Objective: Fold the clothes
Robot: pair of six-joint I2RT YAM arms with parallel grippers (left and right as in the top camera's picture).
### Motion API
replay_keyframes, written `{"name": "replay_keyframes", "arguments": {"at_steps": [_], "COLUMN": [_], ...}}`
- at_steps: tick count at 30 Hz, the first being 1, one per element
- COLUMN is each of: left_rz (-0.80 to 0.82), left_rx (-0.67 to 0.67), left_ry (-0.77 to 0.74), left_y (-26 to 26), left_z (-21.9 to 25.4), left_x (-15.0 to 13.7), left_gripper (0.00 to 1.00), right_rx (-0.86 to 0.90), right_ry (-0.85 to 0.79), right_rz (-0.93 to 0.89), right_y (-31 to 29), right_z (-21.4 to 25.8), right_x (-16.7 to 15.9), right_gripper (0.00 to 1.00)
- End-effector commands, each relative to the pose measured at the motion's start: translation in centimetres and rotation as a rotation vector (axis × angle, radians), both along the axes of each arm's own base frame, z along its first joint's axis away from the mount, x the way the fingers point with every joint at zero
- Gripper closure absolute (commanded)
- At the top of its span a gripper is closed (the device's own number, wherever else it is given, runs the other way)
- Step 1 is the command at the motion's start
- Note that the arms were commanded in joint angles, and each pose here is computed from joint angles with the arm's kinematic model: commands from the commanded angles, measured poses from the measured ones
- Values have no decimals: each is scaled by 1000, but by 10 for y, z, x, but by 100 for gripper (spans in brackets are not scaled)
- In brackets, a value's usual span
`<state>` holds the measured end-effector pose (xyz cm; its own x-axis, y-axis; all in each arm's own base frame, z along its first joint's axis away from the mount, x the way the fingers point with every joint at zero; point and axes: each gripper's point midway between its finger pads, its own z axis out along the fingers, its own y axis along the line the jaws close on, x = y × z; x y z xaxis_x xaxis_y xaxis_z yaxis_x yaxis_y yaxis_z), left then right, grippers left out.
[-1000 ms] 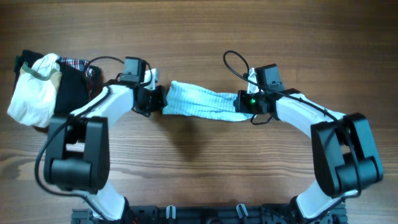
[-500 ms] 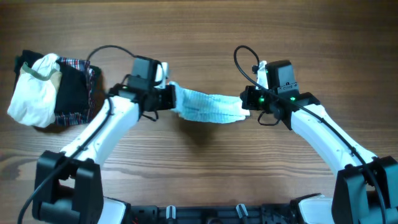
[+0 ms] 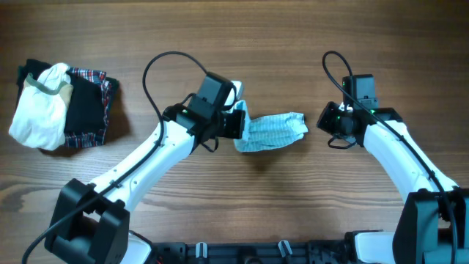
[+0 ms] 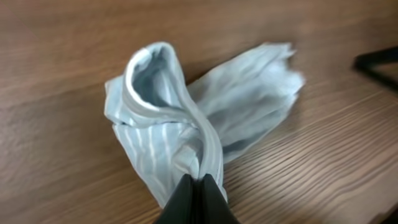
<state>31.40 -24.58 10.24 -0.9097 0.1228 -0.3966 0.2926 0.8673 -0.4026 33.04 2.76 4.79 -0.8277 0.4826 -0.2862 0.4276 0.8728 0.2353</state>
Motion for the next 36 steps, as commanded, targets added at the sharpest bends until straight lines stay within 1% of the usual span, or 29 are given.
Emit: {"name": "replay_keyframes", "arguments": {"at_steps": [1,5,12,15,18,22,24,27,31,36], "left_rz": [8,8,-38,-42,-49,-62,-73,-72,-67,-70], "left_rx": [-59,-84,-104,-88,-80,-106,-117,-102,-139,-140], "left_ry": [-56,-65,-93,-95,-78,-96,-102,-105,-120,-99], "left_y": [-22,-39,-60,-66,-75,-90,-99,-103,-117,-129], "left_z": [33,40,41,30,13,10,7,-1,-6,-25], "left_x": [8,3,-4,-1,0,2,0,0,5,2], "left_gripper": [96,96,96,96,96,96,96,96,96,96], "right_rx": [29,33,50,53,77,150,146,146,154,155], "right_ry": [-2,13,41,35,-41,-99,-117,-106,-97,-95], "right_rz": [-9,-23,-60,-67,-98,-81,-64,-65,-64,-66], "right_y": [4,3,4,2,-9,-11,-12,-12,-10,-10], "right_z": [3,2,0,0,15,36,42,42,41,41], "right_x": [-2,-5,-11,-9,6,10,10,6,4,4], "right_gripper": [96,96,96,96,96,96,96,96,96,96]}}
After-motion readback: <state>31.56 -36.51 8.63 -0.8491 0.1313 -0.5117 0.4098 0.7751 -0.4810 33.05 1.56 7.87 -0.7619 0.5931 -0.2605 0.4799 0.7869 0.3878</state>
